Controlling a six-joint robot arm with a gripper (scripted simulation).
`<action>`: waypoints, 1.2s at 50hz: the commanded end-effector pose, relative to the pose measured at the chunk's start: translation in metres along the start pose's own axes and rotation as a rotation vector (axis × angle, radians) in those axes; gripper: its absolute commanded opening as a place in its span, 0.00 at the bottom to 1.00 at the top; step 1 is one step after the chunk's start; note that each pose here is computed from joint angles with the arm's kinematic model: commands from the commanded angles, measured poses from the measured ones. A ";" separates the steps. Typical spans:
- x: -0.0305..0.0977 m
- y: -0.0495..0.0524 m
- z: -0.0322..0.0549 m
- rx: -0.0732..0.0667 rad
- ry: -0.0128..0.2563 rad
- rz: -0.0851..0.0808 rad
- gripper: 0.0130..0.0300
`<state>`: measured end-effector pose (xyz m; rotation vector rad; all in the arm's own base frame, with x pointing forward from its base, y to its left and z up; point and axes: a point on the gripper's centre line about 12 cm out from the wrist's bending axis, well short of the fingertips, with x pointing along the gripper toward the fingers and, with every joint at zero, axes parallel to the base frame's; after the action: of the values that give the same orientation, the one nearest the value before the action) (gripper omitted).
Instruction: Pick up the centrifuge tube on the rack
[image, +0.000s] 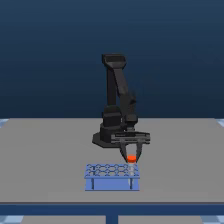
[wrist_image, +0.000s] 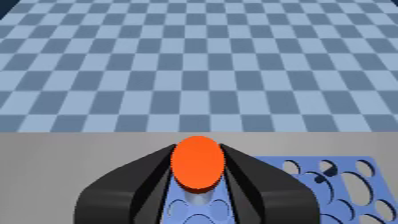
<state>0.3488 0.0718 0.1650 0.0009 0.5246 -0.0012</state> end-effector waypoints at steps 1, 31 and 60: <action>-0.001 0.000 0.0020 -0.001 -0.001 0.000 0.00; -0.013 0.000 0.0225 -0.001 -0.001 0.000 0.00; -0.028 0.000 0.0492 -0.001 -0.001 0.000 0.00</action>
<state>0.3489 0.0715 0.2177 0.0209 0.5231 -0.0087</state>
